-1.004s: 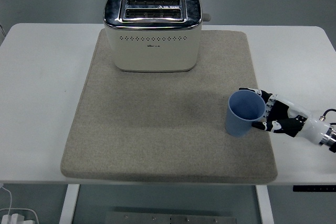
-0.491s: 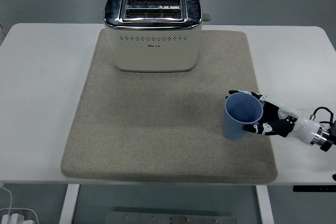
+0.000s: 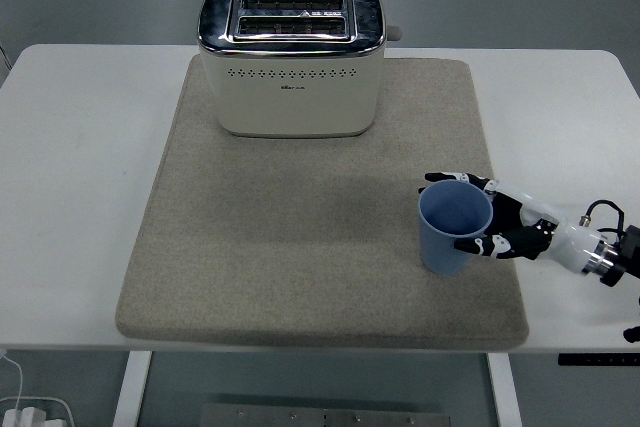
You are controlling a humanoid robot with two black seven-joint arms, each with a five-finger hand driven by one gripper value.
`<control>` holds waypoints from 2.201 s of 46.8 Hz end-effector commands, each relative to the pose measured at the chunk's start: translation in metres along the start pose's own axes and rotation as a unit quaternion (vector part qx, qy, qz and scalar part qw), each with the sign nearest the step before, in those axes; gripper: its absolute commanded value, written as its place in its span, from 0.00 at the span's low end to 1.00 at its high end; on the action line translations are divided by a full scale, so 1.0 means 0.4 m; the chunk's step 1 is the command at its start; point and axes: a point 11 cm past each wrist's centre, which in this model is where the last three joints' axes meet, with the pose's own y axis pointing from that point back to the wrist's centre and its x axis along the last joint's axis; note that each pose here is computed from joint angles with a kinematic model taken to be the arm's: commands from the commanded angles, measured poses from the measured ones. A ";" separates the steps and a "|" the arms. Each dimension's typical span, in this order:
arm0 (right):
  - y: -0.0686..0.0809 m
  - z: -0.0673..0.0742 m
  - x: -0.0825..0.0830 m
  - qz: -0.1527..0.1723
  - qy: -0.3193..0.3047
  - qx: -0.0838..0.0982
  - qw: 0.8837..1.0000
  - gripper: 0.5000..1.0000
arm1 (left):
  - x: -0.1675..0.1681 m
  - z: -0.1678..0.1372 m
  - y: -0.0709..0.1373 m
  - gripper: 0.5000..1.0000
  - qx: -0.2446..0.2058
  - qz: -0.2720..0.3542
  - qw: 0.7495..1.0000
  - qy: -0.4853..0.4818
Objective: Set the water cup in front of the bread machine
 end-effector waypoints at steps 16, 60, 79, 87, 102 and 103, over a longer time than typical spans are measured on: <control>-0.018 -0.035 0.007 -0.003 0.010 0.018 1.000 0.52 | 0.000 0.000 0.000 1.00 0.000 0.000 1.000 0.000; -0.362 -0.102 -0.134 -0.062 0.012 0.065 0.996 0.54 | 0.000 0.000 0.000 1.00 0.000 -0.001 1.000 -0.001; -0.432 -0.105 -0.151 -0.028 0.032 0.046 0.998 0.54 | 0.000 0.000 0.000 1.00 0.000 0.000 1.000 0.000; -0.465 -0.080 -0.167 -0.002 0.031 0.038 0.999 0.55 | 0.000 0.000 0.000 1.00 0.000 0.000 1.000 0.000; -0.489 -0.069 -0.179 0.022 0.032 0.037 0.999 0.56 | 0.000 0.000 0.000 1.00 0.000 0.000 1.000 0.000; -0.491 -0.069 -0.178 0.026 0.031 0.038 0.998 0.56 | 0.000 0.000 0.000 1.00 0.000 0.000 1.000 0.000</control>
